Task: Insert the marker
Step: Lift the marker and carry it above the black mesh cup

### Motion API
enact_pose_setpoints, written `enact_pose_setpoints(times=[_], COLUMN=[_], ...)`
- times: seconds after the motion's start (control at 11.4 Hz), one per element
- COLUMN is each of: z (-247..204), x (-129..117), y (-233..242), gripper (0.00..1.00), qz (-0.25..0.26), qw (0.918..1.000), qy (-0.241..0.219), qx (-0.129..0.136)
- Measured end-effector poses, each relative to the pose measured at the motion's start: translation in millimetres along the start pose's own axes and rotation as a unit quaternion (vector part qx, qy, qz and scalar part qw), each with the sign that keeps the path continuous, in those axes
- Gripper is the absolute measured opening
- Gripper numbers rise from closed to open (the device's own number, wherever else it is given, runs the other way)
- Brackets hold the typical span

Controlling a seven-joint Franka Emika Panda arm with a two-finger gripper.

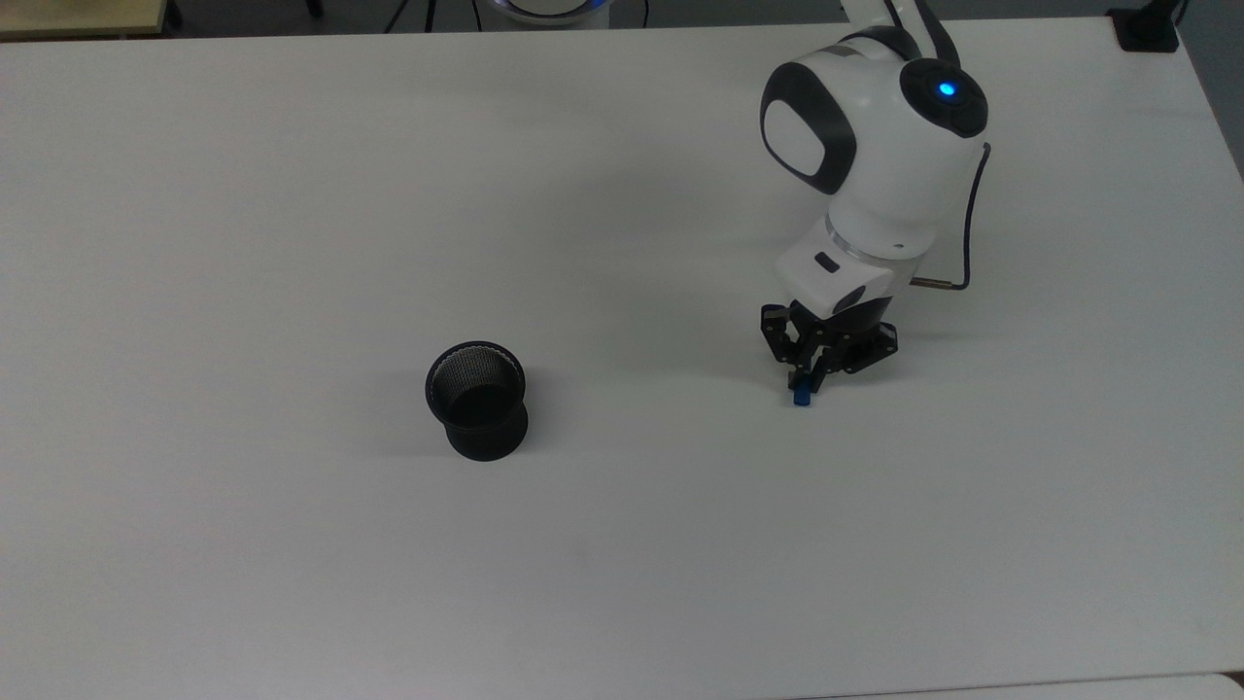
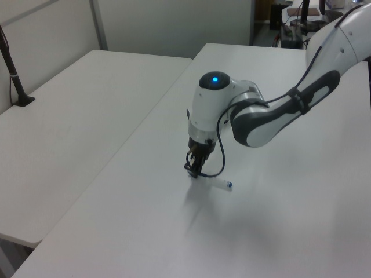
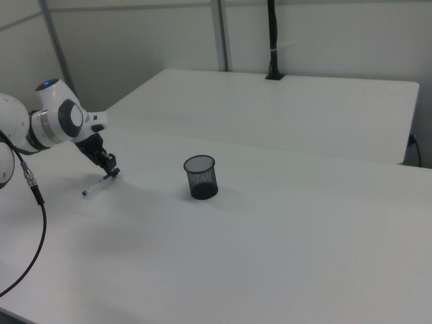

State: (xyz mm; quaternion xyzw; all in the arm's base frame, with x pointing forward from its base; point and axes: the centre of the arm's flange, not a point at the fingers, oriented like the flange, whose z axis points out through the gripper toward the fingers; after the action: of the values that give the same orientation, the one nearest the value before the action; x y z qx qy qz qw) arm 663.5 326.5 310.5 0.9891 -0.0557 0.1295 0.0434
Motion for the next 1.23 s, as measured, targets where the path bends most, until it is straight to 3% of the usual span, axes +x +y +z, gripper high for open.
enact_pose_setpoints(times=[0.18, 0.35, 0.61, 0.7, 0.88, 1.05, 1.23], z=[-32.6, -86.0, -140.4, -143.9, -137.1, -118.3, -92.0], x=[34.3, 79.2, 126.6, 135.1, 137.6, 131.7, 117.7], y=[33.2, 101.9, 229.7, 263.5, 308.3, 340.9, 356.8], gripper=[0.17, 0.17, 0.17, 0.17, 0.17, 0.17, 0.17], qz=[0.031, 0.084, 0.153, 0.166, 0.174, 0.136, 0.106], qw=[0.9991, 0.9941, 0.9798, 0.9728, 0.9620, 0.9549, 0.9549], qy=[0.028, 0.068, 0.128, 0.161, 0.210, 0.263, 0.277], qx=[0.007, 0.012, -0.017, -0.014, -0.004, -0.014, -0.019])
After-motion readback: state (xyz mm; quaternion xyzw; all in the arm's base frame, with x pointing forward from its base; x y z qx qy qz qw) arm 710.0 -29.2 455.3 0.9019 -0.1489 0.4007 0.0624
